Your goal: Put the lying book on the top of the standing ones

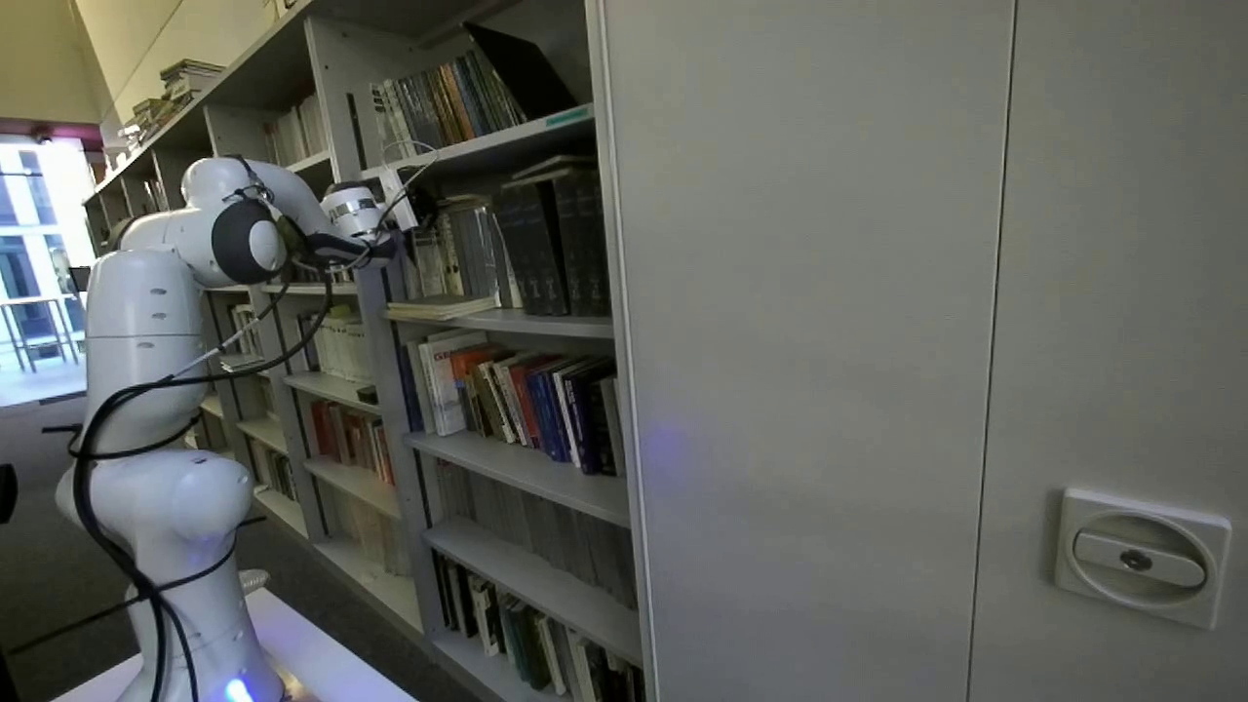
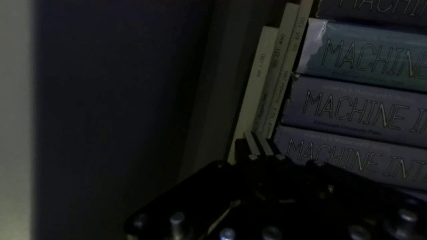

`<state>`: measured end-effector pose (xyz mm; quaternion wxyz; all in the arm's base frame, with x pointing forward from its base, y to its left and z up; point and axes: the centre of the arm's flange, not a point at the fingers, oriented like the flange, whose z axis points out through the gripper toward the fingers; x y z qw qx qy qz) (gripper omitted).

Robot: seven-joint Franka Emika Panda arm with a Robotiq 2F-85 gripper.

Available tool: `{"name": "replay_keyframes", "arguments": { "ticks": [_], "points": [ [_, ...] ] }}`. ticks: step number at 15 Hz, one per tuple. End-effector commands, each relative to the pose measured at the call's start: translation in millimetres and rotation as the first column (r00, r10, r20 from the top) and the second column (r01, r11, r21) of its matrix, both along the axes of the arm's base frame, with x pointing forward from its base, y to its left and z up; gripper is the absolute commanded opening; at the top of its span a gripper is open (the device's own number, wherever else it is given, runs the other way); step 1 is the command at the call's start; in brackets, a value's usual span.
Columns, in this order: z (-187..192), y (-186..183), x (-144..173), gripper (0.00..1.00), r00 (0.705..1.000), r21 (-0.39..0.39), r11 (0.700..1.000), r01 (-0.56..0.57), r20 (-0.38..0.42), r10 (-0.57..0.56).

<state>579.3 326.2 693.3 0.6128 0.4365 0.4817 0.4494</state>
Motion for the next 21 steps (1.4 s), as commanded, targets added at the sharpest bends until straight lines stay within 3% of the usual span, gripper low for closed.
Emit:
{"name": "replay_keyframes", "arguments": {
  "ticks": [1, 9, 21],
  "points": [
    [9.8, 0.6, 11.4, 0.00, 1.000, -0.038, 0.999, 0.018, 0.026, -0.017],
    [9.9, 23.8, -30.5, 0.00, 0.993, -0.032, 0.992, -0.120, 0.000, 0.121],
    [19.1, 67.3, -51.4, 0.00, 0.955, -0.059, 0.953, -0.296, -0.012, 0.296]
  ]
}}
